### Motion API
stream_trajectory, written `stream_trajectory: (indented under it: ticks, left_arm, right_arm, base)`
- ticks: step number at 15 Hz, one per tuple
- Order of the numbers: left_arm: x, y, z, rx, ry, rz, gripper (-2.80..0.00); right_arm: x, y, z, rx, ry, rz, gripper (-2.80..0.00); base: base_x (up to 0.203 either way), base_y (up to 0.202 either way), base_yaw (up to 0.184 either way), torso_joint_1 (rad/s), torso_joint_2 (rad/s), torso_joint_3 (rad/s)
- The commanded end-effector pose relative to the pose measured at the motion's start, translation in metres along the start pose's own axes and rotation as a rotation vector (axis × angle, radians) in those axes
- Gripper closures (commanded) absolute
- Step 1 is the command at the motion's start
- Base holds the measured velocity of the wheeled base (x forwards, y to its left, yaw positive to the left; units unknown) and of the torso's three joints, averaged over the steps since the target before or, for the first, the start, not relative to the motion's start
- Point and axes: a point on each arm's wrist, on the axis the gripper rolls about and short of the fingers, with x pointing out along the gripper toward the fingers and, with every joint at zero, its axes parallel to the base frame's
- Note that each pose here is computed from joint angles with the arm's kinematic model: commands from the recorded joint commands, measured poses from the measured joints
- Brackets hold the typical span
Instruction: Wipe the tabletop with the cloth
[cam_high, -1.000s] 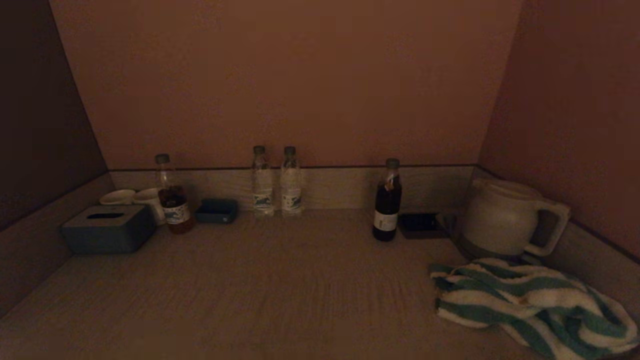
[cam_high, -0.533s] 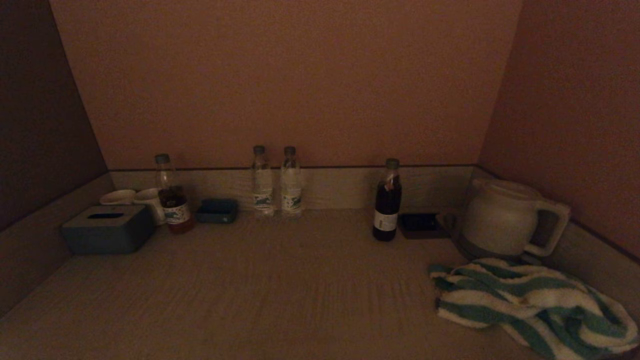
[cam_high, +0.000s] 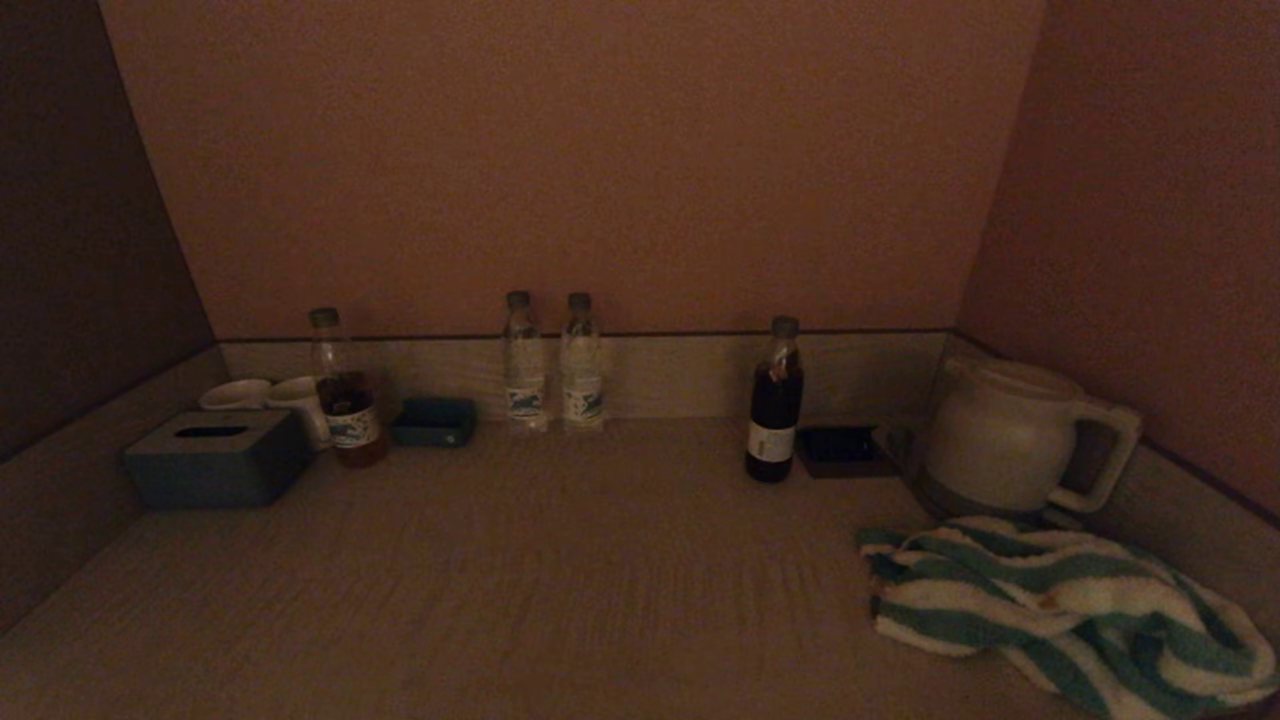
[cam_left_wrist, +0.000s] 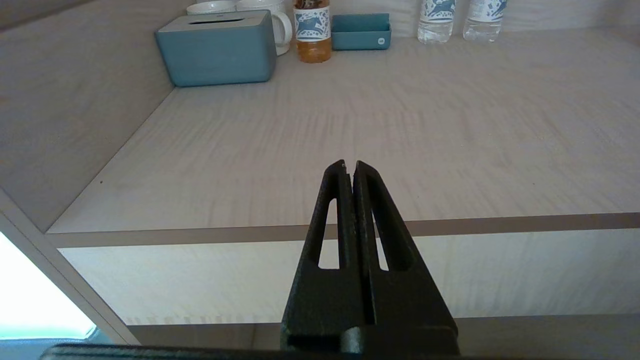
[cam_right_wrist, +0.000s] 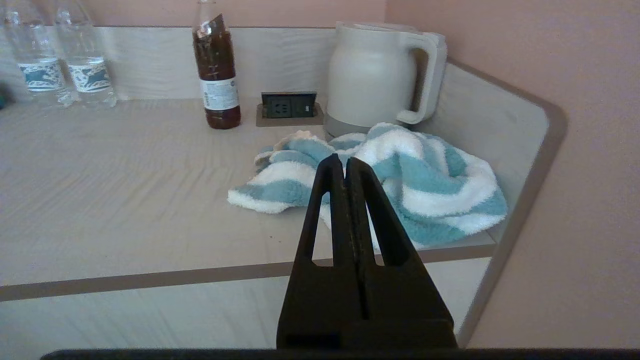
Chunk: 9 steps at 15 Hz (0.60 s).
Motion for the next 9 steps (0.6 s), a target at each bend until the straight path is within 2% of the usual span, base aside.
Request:
stream_trajectory:
  ticks: [1,9]
  left_arm:
    - [0.0001,0.0000,0.0000,0.000,0.001,-0.001,0.00]
    - [0.0001,0.0000,0.0000,0.000,0.001,0.000,0.00]
  right_arm:
    - [0.0014,0.0003,-0.0022,0.000,-0.012,0.001,0.00]
    - [0.0038,0.0009,-0.0101,0.002,0.017,0.003,0.00]
  base:
    - [0.000,0.000,0.000,0.000,0.00,0.000]
    - [0.000,0.000,0.000,0.000,0.00,0.000]
